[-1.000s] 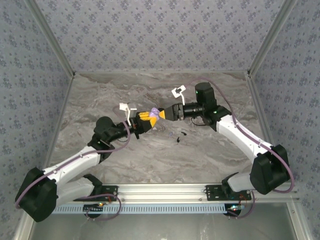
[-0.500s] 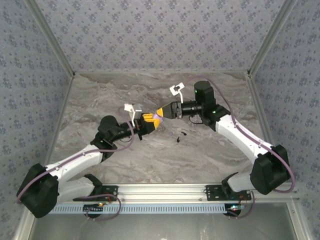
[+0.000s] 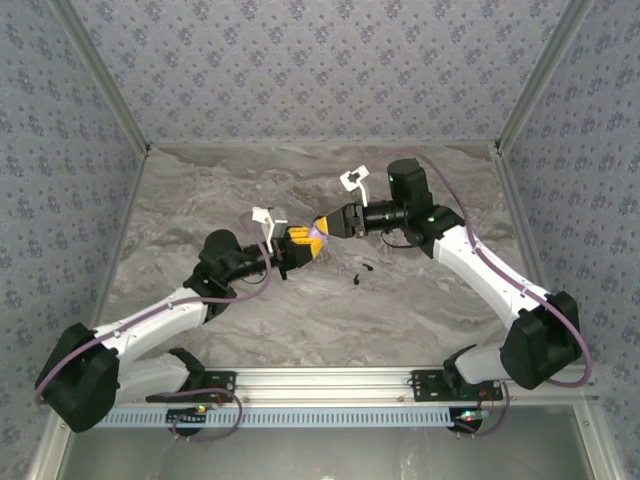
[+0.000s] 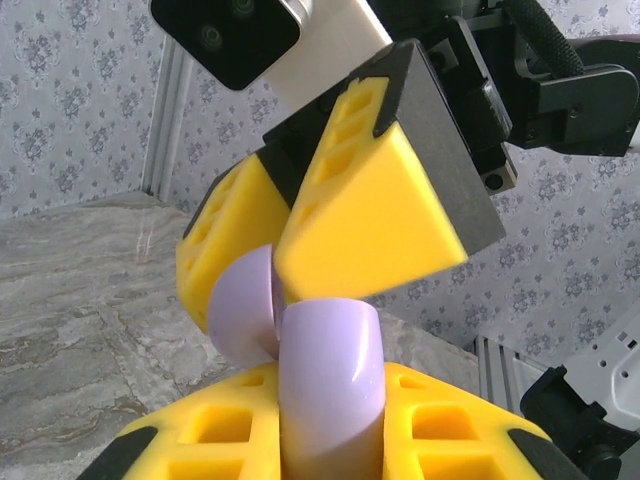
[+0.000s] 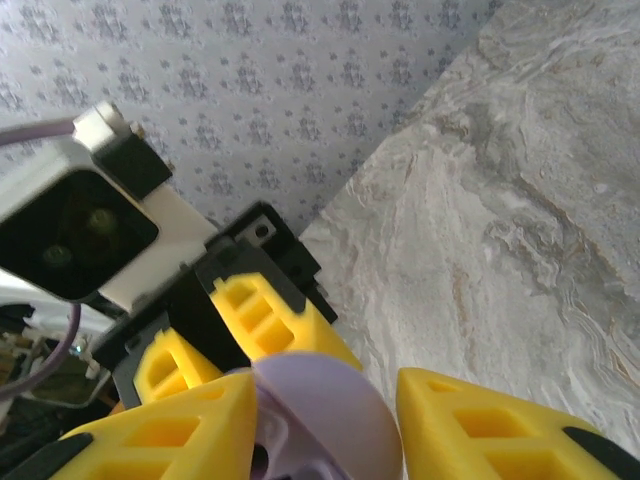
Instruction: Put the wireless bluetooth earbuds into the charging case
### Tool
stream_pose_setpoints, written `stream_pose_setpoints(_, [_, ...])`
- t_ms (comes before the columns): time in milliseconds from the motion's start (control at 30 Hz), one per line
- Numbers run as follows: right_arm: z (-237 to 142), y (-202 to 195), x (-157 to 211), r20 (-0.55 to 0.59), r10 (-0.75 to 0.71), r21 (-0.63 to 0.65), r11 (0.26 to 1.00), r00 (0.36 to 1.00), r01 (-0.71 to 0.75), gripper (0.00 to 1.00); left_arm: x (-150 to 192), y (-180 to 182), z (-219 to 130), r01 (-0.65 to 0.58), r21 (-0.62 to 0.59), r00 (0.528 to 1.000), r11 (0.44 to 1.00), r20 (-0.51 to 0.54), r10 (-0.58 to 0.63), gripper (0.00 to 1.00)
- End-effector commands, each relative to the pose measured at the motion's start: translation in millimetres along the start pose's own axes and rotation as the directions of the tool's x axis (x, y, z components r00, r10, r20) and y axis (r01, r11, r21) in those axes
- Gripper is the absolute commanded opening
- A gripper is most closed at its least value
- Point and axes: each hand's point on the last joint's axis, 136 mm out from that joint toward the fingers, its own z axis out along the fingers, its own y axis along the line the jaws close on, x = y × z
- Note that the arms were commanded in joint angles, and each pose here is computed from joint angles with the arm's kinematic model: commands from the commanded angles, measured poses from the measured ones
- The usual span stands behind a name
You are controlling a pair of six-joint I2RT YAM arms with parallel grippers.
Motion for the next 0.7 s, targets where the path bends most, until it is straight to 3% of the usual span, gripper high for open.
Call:
stream_pose_setpoints(0, [-4,10,6,-0.030,-0.033,-0.012,0.999,0.999,0.032,0.44,-22,-9,3,-0.035,0.023,0.998,0.999,0.047,0.034,0.19])
stream_pose_setpoints(133, [-2,7,9,-0.037,-0.026,-0.013,1.000,0.999,0.025,0.43,-24,-11,2,-0.038,0.028,0.998,0.999,0.051,0.037,0.19])
stream_pose_setpoints(367, [-6,14,3,-0.030,-0.044,-0.014,0.999,0.999,0.044,0.28,-17,-6,5,-0.022,0.011,1.000,1.000,0.019,0.021,0.20])
stream_pose_setpoints(667, [-15,20,-2,-0.055,-0.110,0.104,0.988,0.992,0.115,0.22,-2,6,16,0.023,-0.020,0.996,1.000,-0.080,-0.025,0.28])
